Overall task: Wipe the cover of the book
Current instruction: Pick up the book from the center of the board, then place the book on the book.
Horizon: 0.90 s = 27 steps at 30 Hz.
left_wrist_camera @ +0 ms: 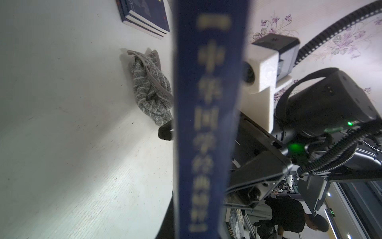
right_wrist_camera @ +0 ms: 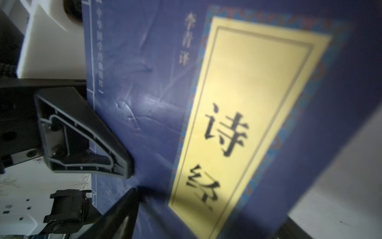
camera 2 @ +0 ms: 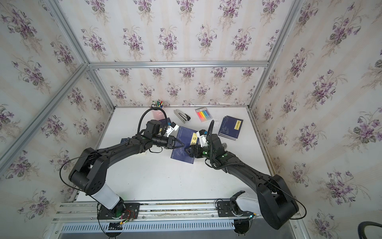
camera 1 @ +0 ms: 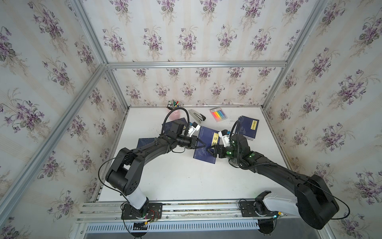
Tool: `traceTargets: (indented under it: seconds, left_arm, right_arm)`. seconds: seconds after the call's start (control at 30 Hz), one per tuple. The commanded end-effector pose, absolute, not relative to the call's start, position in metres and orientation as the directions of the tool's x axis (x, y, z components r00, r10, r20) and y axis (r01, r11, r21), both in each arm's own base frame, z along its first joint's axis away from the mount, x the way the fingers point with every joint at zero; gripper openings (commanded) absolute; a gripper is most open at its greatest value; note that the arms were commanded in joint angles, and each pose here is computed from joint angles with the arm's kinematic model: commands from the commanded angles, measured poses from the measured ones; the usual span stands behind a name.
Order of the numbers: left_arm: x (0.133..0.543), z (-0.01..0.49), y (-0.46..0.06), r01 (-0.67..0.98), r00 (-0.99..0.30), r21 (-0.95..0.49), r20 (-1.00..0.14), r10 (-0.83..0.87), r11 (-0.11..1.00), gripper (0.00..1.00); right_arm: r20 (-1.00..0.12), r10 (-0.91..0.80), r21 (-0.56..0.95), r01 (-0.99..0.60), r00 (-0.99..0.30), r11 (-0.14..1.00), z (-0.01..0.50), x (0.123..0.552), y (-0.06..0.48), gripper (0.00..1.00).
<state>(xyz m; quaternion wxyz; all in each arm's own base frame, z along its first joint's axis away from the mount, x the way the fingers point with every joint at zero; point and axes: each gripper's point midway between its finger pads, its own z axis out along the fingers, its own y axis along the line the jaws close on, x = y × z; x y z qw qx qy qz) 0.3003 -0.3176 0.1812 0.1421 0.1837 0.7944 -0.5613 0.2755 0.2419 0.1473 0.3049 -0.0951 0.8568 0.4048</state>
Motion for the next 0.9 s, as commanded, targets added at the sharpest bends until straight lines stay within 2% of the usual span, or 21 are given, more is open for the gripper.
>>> traceTargets:
  seconds: [0.0,0.1,0.23,0.37,0.57,0.63,0.77,0.87]
  left_arm:
    - [0.287,0.212,-0.324,0.536,-0.842,-0.831,-0.513,0.166,0.148,0.00]
    - [0.284,0.220,-0.325,0.541,-0.836,-0.836,-0.521,0.170,0.097,0.00]
    - [0.284,0.219,-0.326,0.538,-0.838,-0.838,-0.519,0.168,0.091,0.00]
    - [0.290,0.215,-0.327,0.530,-0.845,-0.841,-0.512,0.154,0.107,0.00]
    - [0.302,0.203,-0.328,0.509,-0.861,-0.843,-0.493,0.125,0.173,0.00]
    - [0.306,0.201,-0.328,0.505,-0.863,-0.842,-0.493,0.112,0.191,0.00]
    - [0.316,0.199,-0.327,0.503,-0.863,-0.833,-0.500,0.072,0.230,0.00]
    - [0.324,0.200,-0.328,0.497,-0.863,-0.833,-0.504,0.037,0.242,0.00]
  right_arm:
    - [-0.625,0.113,0.637,-0.421,-0.772,0.645,0.156,0.280,0.239,0.86]
    - [-0.632,0.127,0.656,-0.440,-0.765,0.613,0.164,0.278,0.238,0.82]
    - [-0.664,0.133,0.669,-0.506,-0.736,0.544,0.185,0.268,0.243,0.74]
    - [-0.685,0.142,0.672,-0.543,-0.715,0.505,0.202,0.262,0.244,0.64]
    - [-0.696,0.165,0.666,-0.543,-0.699,0.511,0.215,0.260,0.239,0.52]
    - [-0.697,0.179,0.668,-0.539,-0.694,0.512,0.218,0.259,0.238,0.45]
    - [-0.687,0.222,0.685,-0.515,-0.692,0.516,0.223,0.264,0.235,0.18]
    - [-0.680,0.239,0.693,-0.501,-0.693,0.518,0.224,0.266,0.234,0.10]
